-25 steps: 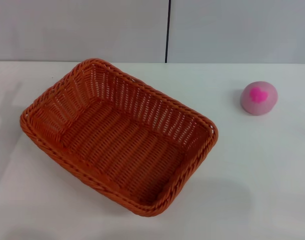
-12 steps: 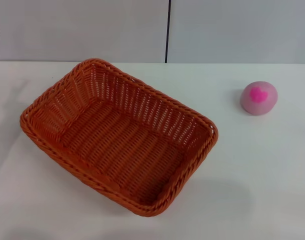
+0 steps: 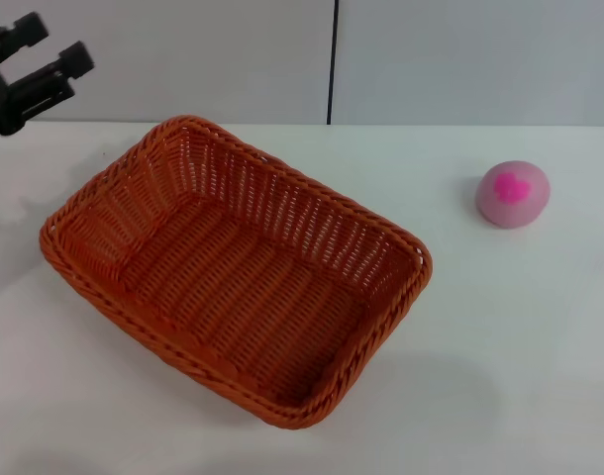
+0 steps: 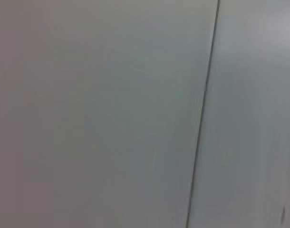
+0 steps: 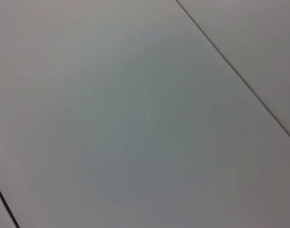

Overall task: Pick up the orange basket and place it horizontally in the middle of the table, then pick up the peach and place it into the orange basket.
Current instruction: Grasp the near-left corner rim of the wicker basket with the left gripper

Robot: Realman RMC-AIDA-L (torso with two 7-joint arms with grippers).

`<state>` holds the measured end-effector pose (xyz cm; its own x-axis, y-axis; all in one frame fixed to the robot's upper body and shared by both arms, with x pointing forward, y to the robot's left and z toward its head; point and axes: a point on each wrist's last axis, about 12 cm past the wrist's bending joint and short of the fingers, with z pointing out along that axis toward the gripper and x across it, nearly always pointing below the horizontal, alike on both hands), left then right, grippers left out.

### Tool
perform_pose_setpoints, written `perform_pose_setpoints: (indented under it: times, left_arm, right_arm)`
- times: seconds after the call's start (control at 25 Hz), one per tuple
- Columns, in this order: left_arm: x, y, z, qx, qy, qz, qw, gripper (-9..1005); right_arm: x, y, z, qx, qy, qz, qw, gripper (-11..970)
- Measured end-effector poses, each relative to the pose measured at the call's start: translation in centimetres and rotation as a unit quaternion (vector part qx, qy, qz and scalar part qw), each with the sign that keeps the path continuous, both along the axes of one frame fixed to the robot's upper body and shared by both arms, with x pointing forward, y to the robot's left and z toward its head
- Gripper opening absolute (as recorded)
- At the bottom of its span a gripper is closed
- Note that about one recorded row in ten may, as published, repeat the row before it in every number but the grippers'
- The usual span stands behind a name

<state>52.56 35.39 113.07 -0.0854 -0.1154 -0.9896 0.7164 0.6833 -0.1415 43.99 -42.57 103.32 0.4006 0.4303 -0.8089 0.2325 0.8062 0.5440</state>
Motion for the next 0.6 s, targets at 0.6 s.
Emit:
perform_pose_setpoints:
  times: [0.6]
  left_arm:
    - [5.6, -3.8, 3.7, 0.172, 0.17, -0.045, 0.969, 764]
  right_arm:
    - [-0.7, 0.0, -0.4, 0.006, 0.007, -0.004, 1.0, 704]
